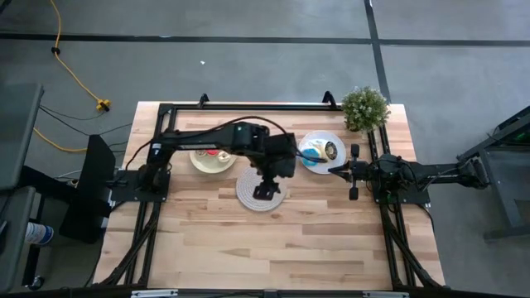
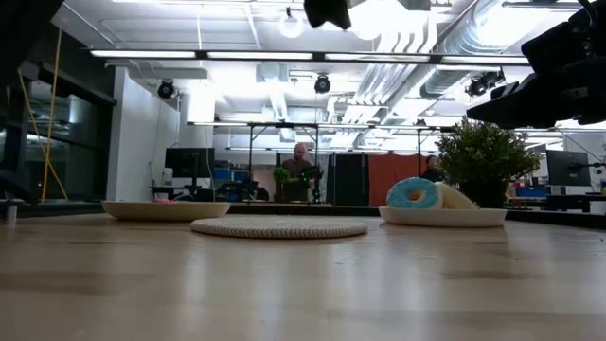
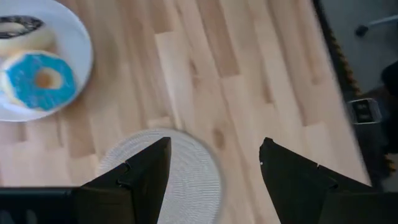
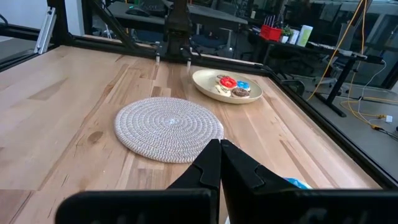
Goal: Pick & Place donuts
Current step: Adjust the large black donut on the white plate
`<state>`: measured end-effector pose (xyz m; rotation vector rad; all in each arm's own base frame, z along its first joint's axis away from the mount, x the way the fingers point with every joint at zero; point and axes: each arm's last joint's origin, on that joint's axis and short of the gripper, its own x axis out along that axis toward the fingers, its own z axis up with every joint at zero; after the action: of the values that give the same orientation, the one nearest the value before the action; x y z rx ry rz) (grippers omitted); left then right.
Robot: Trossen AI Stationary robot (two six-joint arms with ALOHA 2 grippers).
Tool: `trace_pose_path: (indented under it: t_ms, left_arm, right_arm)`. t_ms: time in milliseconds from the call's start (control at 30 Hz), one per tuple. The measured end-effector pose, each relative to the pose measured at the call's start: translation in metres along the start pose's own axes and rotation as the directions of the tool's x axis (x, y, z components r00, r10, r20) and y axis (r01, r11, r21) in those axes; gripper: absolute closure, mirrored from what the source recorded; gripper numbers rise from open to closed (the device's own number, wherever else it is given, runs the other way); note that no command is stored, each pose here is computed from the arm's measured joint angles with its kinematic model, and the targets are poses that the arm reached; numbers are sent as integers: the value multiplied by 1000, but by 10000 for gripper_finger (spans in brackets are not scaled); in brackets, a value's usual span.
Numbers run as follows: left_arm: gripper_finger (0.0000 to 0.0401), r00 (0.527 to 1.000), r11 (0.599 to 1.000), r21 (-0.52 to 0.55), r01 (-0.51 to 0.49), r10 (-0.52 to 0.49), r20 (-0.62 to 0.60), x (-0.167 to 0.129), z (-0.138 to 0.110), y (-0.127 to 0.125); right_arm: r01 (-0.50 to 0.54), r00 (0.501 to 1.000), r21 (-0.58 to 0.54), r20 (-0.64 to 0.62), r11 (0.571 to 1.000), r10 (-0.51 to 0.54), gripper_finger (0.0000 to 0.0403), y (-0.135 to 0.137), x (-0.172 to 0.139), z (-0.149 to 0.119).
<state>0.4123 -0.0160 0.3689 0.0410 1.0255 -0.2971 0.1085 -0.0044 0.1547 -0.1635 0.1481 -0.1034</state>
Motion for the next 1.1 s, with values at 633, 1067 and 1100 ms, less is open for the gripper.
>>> trace_pose_path:
  t_ms: [633,1067,1100]
  left_arm:
    - [164,990,994,-51,95,-89,113,-34,-79,-36]
    - [164,906,998,2,58,-54,420,-31,-202,-50]
    - [164,900,999,19,44,-48,433,-31,-210,-51]
  right_arm:
    - [0,1000,0,0,1000,0,402,0,0,0]
    - [0,1000,0,0,1000,0,402,0,0,0]
    - [0,1000,0,0,1000,0,402,0,0,0]
